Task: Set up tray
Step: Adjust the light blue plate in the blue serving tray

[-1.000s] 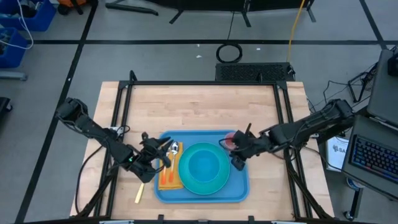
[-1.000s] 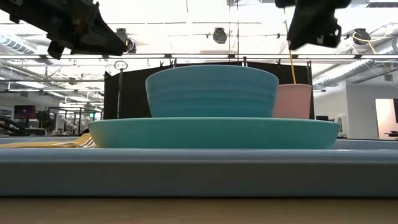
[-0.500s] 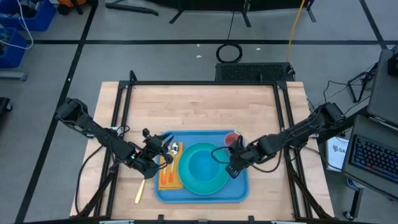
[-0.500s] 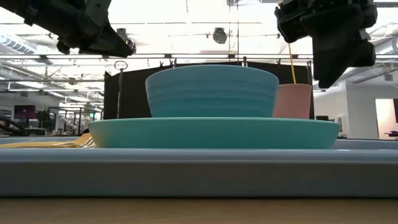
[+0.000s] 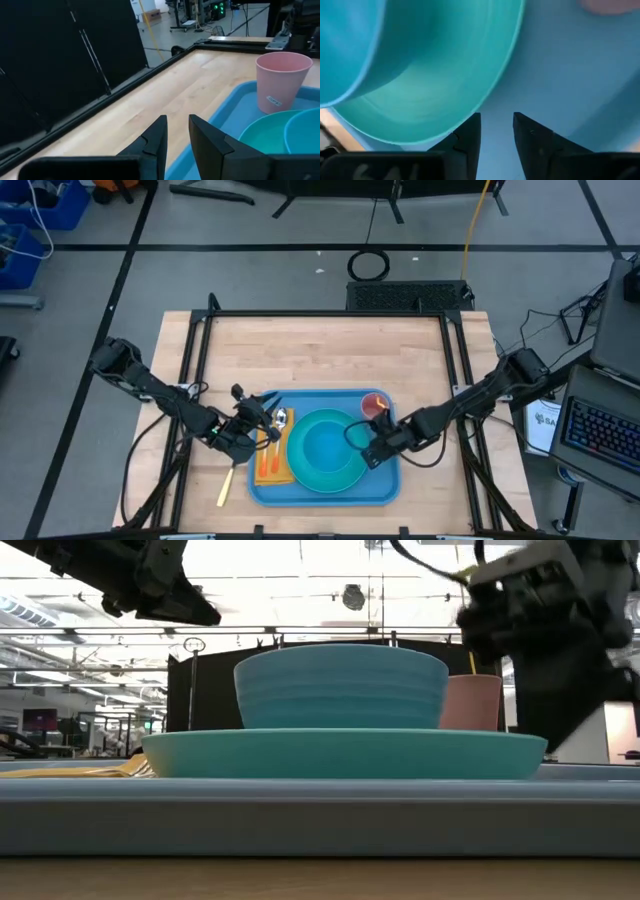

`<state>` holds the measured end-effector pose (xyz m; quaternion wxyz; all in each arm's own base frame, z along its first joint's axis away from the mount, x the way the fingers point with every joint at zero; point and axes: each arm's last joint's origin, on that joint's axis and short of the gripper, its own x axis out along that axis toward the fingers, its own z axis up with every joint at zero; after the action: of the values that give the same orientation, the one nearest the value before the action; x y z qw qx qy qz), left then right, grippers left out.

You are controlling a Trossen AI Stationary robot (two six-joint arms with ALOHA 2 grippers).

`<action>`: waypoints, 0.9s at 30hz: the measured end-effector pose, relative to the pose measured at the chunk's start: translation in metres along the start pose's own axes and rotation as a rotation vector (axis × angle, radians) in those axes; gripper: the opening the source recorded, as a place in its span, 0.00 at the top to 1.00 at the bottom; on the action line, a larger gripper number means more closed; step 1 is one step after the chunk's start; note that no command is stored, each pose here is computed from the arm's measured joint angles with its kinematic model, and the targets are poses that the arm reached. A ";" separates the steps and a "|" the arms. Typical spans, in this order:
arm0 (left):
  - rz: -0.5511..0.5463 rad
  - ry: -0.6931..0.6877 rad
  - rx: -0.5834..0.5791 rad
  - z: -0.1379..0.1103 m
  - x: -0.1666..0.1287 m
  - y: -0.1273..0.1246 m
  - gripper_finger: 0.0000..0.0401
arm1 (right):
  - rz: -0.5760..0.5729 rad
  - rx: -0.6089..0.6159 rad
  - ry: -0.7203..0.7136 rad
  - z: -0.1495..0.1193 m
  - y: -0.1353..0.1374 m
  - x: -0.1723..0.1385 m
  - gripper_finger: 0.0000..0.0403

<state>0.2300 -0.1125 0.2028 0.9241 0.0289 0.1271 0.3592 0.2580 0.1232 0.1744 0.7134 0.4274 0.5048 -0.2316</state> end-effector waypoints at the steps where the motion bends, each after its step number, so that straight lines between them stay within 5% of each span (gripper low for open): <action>1: 0.001 0.000 0.000 0.000 0.000 0.000 0.79 | 0.027 0.008 0.000 -0.001 -0.004 0.006 0.73; 9: -0.006 0.002 0.014 0.000 0.000 0.000 0.79 | 0.136 0.158 0.059 -0.009 -0.030 0.030 0.66; 27: -0.036 0.020 0.010 0.000 0.000 -0.001 0.79 | 0.261 0.157 -0.019 -0.009 -0.024 0.010 0.57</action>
<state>0.2308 -0.1132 0.2023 0.9289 0.0276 0.1388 0.3423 0.2389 0.1198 0.1550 0.7066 0.5415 0.4187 -0.1796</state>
